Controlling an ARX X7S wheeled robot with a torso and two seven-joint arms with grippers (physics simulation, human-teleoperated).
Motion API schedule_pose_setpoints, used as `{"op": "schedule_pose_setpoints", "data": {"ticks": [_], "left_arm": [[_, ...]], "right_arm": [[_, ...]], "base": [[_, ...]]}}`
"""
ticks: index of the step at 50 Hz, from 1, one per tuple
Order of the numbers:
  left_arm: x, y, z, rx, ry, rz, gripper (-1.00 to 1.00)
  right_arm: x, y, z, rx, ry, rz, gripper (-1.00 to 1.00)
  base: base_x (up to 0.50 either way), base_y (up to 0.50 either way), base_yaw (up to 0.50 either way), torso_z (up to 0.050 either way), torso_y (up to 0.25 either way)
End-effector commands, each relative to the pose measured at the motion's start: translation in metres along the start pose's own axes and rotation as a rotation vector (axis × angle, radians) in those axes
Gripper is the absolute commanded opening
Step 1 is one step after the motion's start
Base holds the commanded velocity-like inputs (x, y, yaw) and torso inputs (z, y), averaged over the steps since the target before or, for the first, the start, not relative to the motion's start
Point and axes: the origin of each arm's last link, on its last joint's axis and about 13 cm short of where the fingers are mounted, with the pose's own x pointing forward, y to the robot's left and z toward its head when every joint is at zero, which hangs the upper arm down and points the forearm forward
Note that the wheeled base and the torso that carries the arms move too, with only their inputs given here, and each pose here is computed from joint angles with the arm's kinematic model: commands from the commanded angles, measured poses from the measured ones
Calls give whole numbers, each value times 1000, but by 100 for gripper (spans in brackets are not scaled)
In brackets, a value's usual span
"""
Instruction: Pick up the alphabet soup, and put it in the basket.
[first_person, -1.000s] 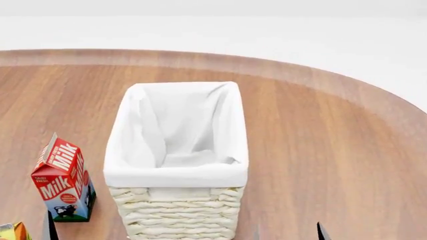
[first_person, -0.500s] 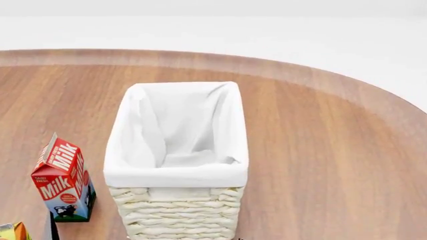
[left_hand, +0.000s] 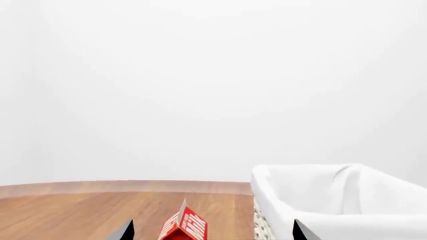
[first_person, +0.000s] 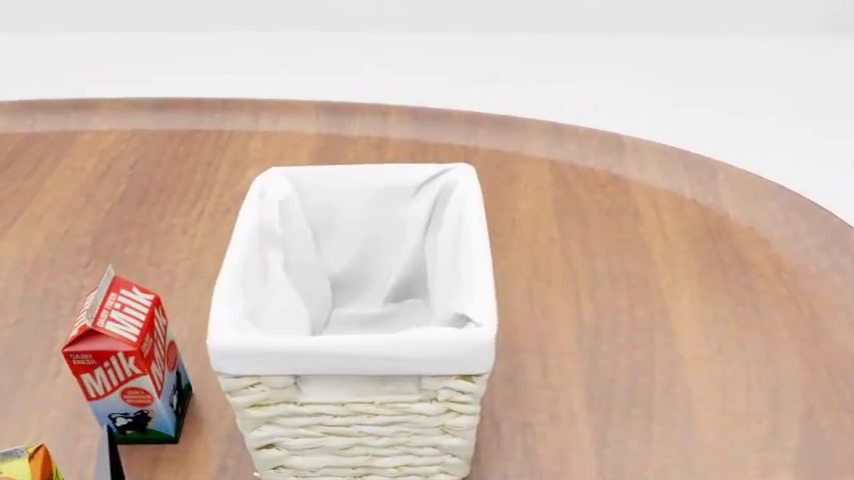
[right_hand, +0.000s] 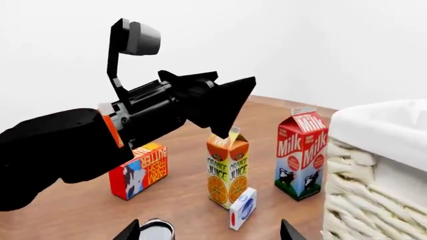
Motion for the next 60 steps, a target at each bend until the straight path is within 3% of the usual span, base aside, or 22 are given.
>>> {"op": "schedule_pose_setpoints", "data": {"ticks": [1,11,23,43,60], "left_arm": [[-1,0,0,2,-1,-5,100],[0,-1,0,4,1,-10,100],[0,-2,0,5,0,-13,100],[-1,-2,0,5,-2,-15,100],[-1,-2,0,5,-3,-16,100]], "right_arm": [[-1,9,-2,-7,50,122,100],[-2,11,-7,-24,119,154,100],[-1,4,-8,6,139,102,100],[4,9,-18,-93,238,78,100],[6,13,-24,-123,267,106,100]], "base": [[0,0,0,0,0],[0,0,0,0,0],[0,0,0,0,0],[0,0,0,0,0],[0,0,0,0,0]]}}
